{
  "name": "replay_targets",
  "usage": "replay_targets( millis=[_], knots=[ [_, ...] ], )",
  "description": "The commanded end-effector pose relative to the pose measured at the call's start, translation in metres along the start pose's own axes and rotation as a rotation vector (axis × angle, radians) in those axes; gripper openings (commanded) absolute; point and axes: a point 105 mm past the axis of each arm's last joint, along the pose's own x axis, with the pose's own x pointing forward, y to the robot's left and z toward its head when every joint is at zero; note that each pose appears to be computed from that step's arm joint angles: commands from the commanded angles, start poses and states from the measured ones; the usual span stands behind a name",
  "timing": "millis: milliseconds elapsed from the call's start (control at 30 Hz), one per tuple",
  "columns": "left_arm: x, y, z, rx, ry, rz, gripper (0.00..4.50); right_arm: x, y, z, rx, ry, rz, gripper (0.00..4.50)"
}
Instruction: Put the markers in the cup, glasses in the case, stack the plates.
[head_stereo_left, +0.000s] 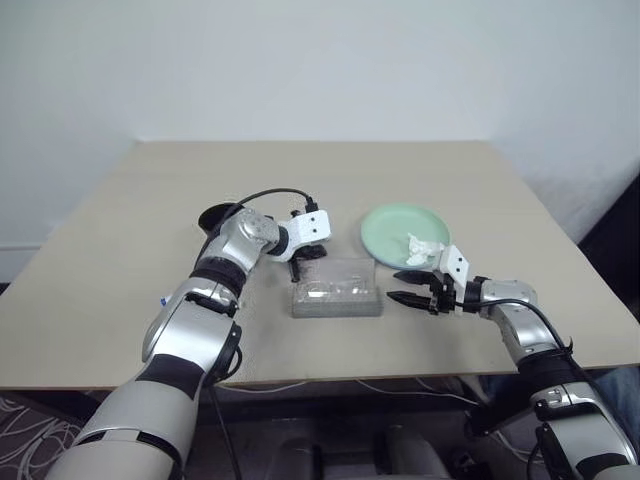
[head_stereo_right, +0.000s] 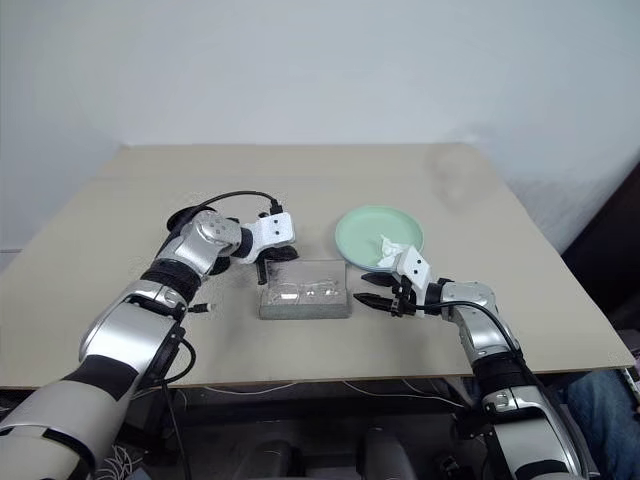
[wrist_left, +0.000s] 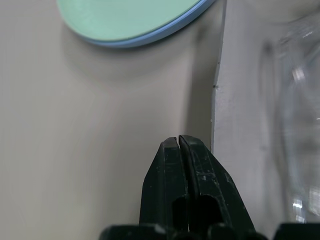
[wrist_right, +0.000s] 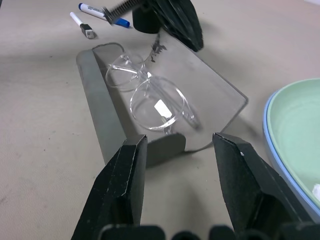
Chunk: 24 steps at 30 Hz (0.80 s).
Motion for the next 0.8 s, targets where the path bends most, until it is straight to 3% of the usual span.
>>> replay_targets(
  millis=[33,433,633,800],
  knots=[
    [-0.010,-0.010,0.009,-0.018,-0.078,-0.111,0.04,-0.006,-0.009,0.017,-0.046,-0.046,-0.031,2.29],
    [-0.026,-0.059,0.006,0.064,-0.092,-0.304,0.04,-0.003,-0.013,0.019,-0.048,-0.049,-0.034,2.29],
    [-0.027,-0.065,-0.002,0.085,-0.042,-0.290,0.04,-0.002,-0.014,0.019,-0.049,-0.046,-0.029,2.29],
    [-0.037,-0.056,0.012,0.045,-0.125,-0.212,0.04,-0.001,-0.013,0.019,-0.050,-0.045,-0.021,2.29]
  ],
)
